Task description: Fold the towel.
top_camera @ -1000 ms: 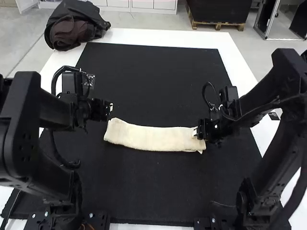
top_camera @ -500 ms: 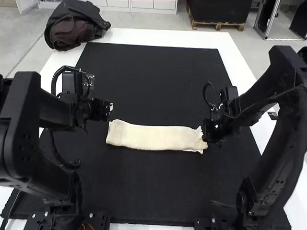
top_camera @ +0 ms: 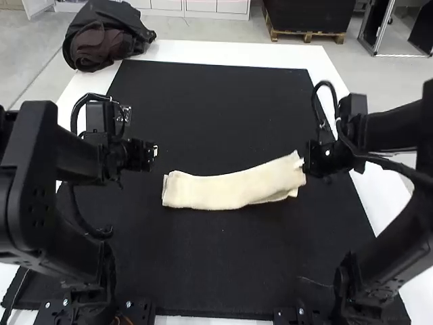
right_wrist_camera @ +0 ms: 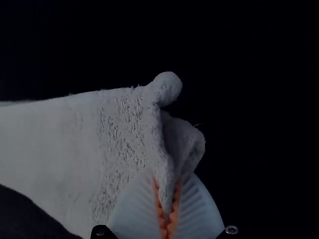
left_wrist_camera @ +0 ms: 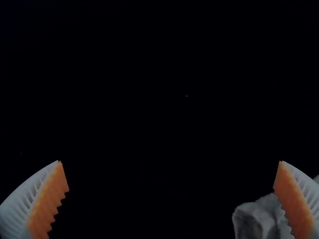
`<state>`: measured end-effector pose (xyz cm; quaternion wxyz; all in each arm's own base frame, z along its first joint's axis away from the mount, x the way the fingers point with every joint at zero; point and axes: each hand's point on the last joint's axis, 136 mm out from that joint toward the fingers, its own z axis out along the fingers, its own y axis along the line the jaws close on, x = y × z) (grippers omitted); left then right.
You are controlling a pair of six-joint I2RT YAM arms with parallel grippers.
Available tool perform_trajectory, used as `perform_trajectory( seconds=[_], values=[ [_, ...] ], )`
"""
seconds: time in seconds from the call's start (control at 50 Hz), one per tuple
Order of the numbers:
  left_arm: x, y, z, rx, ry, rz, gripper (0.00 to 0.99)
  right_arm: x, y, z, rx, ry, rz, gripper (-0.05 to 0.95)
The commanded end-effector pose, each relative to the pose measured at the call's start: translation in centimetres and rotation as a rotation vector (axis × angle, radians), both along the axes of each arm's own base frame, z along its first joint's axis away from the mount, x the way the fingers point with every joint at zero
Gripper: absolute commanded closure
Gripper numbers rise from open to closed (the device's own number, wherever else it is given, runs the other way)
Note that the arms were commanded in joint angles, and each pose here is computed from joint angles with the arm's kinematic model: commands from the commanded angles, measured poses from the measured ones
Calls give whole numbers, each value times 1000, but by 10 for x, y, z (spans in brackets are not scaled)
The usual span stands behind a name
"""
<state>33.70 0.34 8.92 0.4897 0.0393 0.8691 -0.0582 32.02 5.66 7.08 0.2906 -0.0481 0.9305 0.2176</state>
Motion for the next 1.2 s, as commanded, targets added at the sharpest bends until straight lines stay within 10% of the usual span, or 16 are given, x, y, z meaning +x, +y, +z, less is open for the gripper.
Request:
perform_trajectory(
  seconds=[0.0,1.18],
  values=[
    [3,4,10,0,-31,13,30,1,12,19,29,-44,50,923],
    [3,7,4,10,-39,35,30,-48,277,49,241,-37,579,921]
  ],
)
